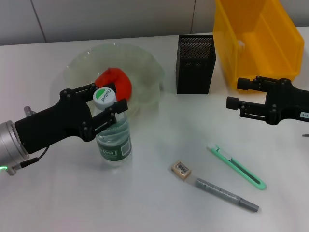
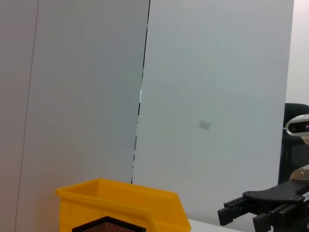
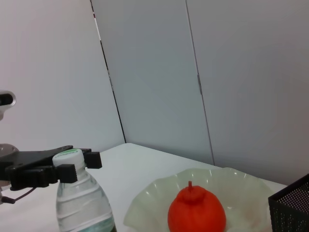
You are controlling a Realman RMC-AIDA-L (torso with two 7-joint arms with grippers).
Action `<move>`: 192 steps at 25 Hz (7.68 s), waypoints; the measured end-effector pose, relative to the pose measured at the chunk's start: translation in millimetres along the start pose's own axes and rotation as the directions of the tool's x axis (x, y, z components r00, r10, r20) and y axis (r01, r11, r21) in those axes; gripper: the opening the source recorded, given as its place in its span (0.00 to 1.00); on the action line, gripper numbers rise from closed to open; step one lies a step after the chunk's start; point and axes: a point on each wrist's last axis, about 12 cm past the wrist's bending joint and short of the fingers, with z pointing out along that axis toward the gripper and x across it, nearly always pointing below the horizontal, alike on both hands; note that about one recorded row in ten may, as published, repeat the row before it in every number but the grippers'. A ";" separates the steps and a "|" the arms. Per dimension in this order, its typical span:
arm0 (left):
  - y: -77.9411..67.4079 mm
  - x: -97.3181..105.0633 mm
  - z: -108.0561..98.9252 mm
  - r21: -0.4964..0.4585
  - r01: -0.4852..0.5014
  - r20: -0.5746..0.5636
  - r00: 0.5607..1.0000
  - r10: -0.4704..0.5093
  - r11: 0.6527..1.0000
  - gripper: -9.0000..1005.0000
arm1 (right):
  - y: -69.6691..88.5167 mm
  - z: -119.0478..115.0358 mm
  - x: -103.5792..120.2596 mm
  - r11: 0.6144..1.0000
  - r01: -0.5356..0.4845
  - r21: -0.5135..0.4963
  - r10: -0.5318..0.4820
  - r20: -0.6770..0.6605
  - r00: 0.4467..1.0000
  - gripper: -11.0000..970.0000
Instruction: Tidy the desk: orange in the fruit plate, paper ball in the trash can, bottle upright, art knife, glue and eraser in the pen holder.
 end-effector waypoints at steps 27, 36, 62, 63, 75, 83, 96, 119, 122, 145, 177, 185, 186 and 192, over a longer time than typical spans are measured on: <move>-10.0 16.0 -10.2 -0.073 -0.068 0.047 0.996 0.071 0.995 0.44 | 0.5 1.0 1.3 1.000 -0.006 -0.004 0.006 0.000 1.000 0.70; -12.2 18.3 -8.8 -0.052 -0.062 0.030 0.998 0.064 0.997 0.45 | 0.3 0.9 1.4 1.000 -0.006 -0.003 0.006 0.000 1.000 0.70; -4.3 6.4 -18.1 -0.053 0.005 0.002 1.000 -0.005 0.999 0.77 | 1.0 2.2 2.3 1.000 -0.014 -0.010 0.014 0.004 1.000 0.70; -3.8 4.8 -23.0 -0.065 0.004 0.002 1.000 -0.004 0.998 0.78 | 1.0 2.2 2.3 1.000 -0.014 -0.010 0.014 0.004 1.000 0.70; -15.1 2.7 -86.8 -0.036 0.042 -0.065 0.997 -0.045 0.998 0.80 | -3.4 -4.3 -7.0 0.998 -0.064 0.007 0.064 -0.038 0.997 0.70; -26.6 8.1 -99.1 -0.024 0.047 -0.067 0.997 -0.049 0.999 0.79 | -6.2 -1.3 -23.2 0.997 -0.081 0.018 0.083 -0.177 0.981 0.70; -48.5 21.5 -96.3 0.153 0.095 -0.179 0.982 -0.067 0.984 0.79 | -5.5 33.5 -109.2 0.984 -0.087 0.159 0.169 -0.635 0.754 0.70; -53.8 24.1 -77.8 0.225 0.057 -0.165 0.986 -0.020 0.973 0.79 | 23.2 153.7 -98.8 0.985 0.032 0.171 0.149 -0.922 0.357 0.70; -53.4 24.2 -76.7 0.224 0.056 -0.165 0.986 -0.019 0.973 0.79 | 24.4 162.0 -94.6 0.983 0.031 0.183 0.161 -0.923 0.349 0.70; -54.5 29.2 -73.0 0.225 0.026 -0.181 0.983 0.015 0.974 0.79 | 40.4 187.5 -76.1 0.971 0.098 0.218 0.186 -0.947 0.263 0.70; -53.6 31.4 -70.7 0.205 0.027 -0.186 0.983 0.012 0.978 0.78 | 40.8 189.6 -64.0 0.974 0.101 0.204 0.173 -0.951 0.255 0.29; -53.7 31.4 -70.7 0.203 0.027 -0.184 0.983 0.012 0.979 0.78 | 44.0 184.5 -76.5 0.977 0.091 0.192 0.156 -0.940 0.303 0.19; -53.7 31.5 -70.9 0.203 0.027 -0.184 0.983 0.011 0.979 0.78 | 44.8 181.9 -82.2 0.978 0.088 0.190 0.153 -0.935 0.320 0.19; -53.4 31.7 -70.6 0.199 0.026 -0.185 0.983 0.012 0.980 0.78 | 42.5 154.1 -140.5 0.975 0.095 0.200 0.120 -0.839 0.531 0.19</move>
